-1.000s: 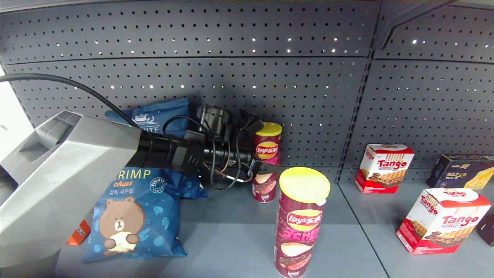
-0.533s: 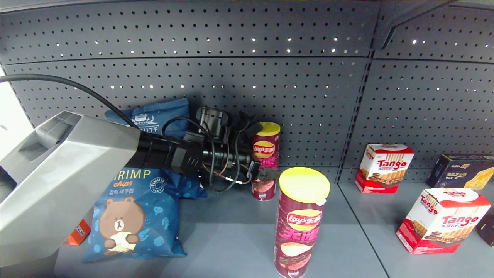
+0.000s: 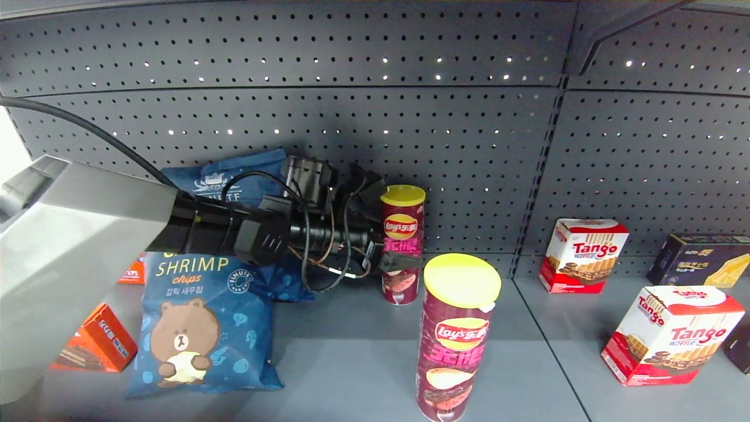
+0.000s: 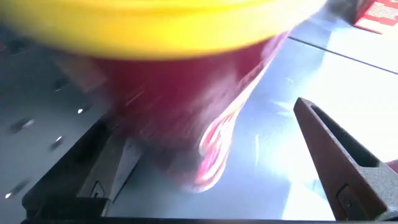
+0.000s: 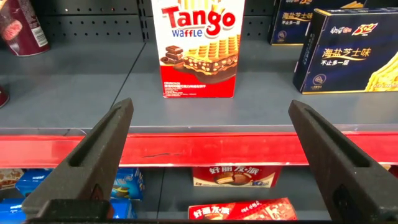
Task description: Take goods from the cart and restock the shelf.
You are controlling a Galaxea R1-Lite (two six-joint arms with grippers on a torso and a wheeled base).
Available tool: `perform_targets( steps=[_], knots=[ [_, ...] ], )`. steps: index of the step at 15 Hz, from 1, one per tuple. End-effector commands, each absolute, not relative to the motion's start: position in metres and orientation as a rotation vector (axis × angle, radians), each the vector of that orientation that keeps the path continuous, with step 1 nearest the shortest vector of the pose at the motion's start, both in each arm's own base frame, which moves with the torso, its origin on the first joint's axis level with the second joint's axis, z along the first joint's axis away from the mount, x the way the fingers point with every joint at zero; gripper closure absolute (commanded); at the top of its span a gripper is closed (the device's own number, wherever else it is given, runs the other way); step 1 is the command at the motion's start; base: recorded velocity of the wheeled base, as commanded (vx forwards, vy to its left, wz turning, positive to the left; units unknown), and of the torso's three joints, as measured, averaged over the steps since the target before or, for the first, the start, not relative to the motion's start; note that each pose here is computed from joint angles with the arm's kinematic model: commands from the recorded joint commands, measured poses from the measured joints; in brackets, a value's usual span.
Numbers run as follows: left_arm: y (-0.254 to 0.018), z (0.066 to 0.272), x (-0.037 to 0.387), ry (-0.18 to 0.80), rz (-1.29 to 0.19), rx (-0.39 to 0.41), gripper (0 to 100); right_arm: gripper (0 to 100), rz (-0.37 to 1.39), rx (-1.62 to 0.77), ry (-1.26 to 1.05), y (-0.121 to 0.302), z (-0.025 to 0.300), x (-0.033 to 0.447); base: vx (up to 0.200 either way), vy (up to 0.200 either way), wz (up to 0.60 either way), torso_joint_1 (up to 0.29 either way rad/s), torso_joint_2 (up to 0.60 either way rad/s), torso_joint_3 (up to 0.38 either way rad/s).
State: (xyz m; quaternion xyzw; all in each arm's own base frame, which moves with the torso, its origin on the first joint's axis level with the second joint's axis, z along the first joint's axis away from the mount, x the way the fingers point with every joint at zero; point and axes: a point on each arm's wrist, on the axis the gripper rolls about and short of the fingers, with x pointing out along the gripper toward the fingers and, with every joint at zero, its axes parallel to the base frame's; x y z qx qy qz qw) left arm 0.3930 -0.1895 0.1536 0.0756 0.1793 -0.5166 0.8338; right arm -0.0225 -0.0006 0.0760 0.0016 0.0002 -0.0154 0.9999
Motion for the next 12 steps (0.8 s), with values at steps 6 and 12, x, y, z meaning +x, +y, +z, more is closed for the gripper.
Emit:
perform_targets(
  steps=[6,12],
  knots=[
    [-0.149,0.190,0.356,0.361,-0.948,0.180,0,0,-0.031,0.003,0.001,-0.001,0.076,-0.022,0.000,0.000,0.00,0.000,0.00,0.000],
    [-0.149,0.197,0.314,0.336,-0.513,0.302,0,0,-0.031,0.003,0.001,-0.001,0.076,-0.022,0.000,0.000,0.00,0.000,0.00,0.000]
  ],
)
